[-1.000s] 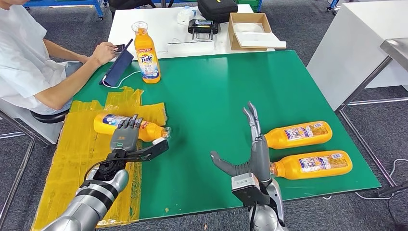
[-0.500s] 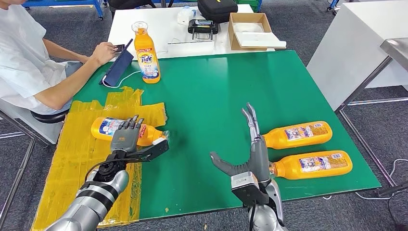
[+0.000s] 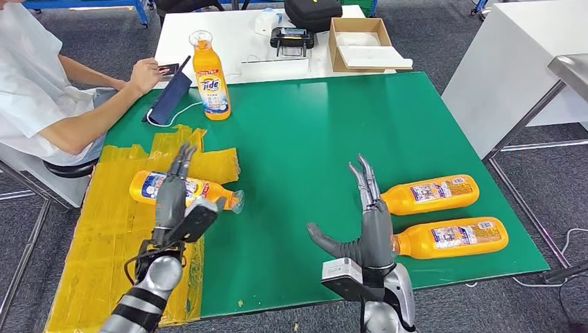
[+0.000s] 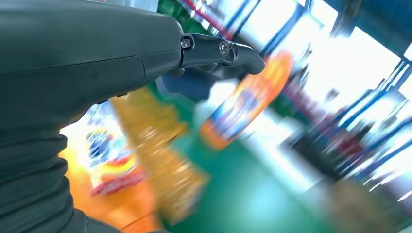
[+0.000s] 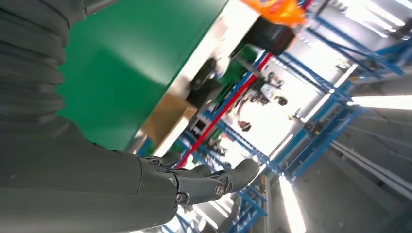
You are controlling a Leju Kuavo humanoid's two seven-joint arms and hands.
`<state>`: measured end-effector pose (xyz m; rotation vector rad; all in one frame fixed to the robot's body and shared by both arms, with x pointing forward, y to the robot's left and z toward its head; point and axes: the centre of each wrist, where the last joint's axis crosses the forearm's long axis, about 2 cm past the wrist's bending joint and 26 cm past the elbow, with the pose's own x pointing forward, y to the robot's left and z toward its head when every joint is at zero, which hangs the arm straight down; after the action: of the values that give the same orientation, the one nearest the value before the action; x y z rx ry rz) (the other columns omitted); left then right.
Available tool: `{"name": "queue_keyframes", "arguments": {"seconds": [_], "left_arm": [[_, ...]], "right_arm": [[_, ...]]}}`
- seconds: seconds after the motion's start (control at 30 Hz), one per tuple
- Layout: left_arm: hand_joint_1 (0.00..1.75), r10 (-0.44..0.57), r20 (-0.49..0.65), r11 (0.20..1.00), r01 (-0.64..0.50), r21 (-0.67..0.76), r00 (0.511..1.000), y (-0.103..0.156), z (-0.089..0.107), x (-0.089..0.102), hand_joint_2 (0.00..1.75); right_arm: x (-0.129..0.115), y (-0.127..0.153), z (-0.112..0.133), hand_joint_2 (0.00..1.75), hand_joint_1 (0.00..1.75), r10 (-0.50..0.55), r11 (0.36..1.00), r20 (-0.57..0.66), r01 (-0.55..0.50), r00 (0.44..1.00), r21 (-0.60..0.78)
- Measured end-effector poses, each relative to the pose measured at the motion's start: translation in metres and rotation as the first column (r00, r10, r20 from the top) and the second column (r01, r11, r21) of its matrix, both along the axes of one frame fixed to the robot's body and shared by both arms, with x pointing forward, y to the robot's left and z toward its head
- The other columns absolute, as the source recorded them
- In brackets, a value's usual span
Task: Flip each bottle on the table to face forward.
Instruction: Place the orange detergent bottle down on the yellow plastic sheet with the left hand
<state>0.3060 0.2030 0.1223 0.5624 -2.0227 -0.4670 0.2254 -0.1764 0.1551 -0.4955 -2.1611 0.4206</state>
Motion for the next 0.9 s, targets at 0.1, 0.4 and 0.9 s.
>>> {"name": "queue_keyframes", "arguments": {"seconds": [0.1, 0.4, 0.9], "left_arm": [[0.00, 0.025, 0.102, 0.989, -0.009, -0.149, 0.994, 0.005, 0.018, -0.024, 1.75], [0.00, -0.043, 0.165, 0.944, 0.094, -0.317, 0.985, 0.021, 0.040, -0.064, 1.75], [0.00, -0.393, 0.085, 0.785, 0.382, -0.488, 0.915, 0.022, 0.040, -0.074, 1.75]], "right_arm": [[-0.002, -0.019, -0.004, 1.75, 0.00, -0.080, 0.981, -0.008, 0.077, 0.997, -0.179], [-0.006, -0.093, -0.020, 1.75, 0.00, -0.205, 0.866, -0.121, 0.123, 0.971, -0.485], [-0.005, -0.262, -0.010, 1.75, 0.00, -0.372, 0.663, -0.320, 0.008, 0.871, -0.748]]}}
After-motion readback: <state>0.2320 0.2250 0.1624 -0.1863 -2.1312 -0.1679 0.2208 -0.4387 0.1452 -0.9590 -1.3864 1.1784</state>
